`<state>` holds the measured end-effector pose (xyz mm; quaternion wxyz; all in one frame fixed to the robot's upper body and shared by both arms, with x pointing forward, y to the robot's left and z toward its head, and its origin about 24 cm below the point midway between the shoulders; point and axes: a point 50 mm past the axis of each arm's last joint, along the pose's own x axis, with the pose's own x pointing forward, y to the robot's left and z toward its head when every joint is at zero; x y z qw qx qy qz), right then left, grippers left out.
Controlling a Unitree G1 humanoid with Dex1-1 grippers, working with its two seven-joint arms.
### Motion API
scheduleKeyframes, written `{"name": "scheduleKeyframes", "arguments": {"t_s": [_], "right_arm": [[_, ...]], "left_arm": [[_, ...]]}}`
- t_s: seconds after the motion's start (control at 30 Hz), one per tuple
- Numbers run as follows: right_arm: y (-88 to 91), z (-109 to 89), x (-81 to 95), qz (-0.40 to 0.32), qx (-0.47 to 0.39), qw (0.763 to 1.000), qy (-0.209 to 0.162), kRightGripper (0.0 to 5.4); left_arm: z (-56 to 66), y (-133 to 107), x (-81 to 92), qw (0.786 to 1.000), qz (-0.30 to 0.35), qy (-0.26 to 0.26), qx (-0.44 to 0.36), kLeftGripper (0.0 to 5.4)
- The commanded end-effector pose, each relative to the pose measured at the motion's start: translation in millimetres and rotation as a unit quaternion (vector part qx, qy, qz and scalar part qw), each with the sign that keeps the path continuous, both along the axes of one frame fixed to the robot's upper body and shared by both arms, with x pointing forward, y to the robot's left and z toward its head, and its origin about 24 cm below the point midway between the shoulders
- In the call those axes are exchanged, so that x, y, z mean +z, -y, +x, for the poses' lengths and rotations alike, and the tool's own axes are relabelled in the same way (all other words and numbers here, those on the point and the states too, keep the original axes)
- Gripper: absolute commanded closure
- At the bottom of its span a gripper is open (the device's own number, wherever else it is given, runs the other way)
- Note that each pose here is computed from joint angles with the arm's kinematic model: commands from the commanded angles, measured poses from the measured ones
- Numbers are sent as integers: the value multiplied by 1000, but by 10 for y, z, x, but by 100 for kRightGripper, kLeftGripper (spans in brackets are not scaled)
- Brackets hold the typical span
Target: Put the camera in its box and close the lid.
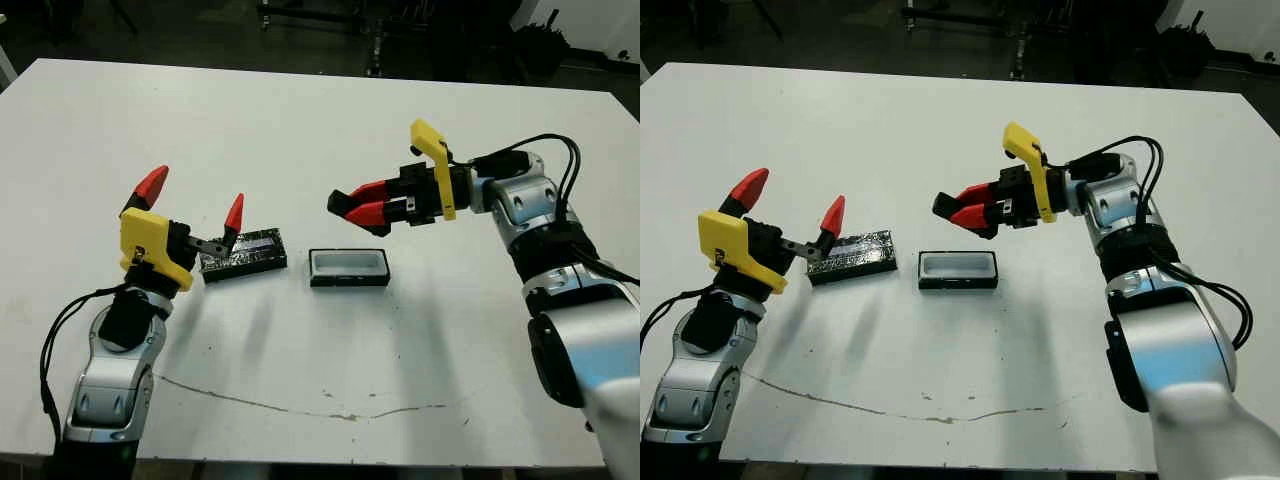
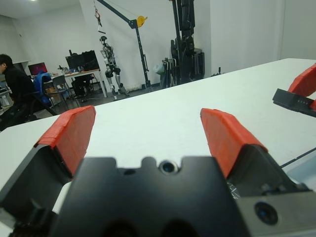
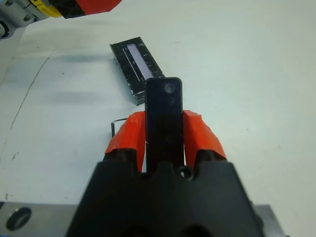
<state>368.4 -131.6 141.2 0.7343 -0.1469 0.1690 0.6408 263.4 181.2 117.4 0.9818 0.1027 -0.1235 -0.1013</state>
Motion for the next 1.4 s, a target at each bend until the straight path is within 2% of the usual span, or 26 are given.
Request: {"name": "scheduleKeyframes", "arguments": {"t_s": [0.03, 0.33, 0.6, 1.0, 1.13, 1.27, 1.4], "right_arm": [[-6, 0, -15, -13, 2, 1000, -3, 373], [-80, -15, -74, -35, 14, 999, 0, 373], [-112, -61, -219, -37, 8, 998, -51, 373], [-161, -105, -326, -53, 9, 996, -78, 373], [-164, -120, -358, -56, 17, 996, -68, 373], [-147, -126, -388, -66, 17, 995, -79, 373], [-130, -124, -391, -75, 18, 994, -76, 373]], "left_arm": [[-10, -4, -5, 1000, 4, -6, -2, 0], [-12, -3, -10, 1000, 8, -6, 2, 0], [-16, -1, -19, 1000, 3, -6, 1, 0], [-19, -10, -29, 1000, 8, -5, -2, 0], [-26, -5, -31, 1000, 5, -7, 3, 0], [-23, -11, -38, 1000, 9, -6, 2, 0], [-23, -11, -37, 1000, 11, -5, 3, 0]]}}
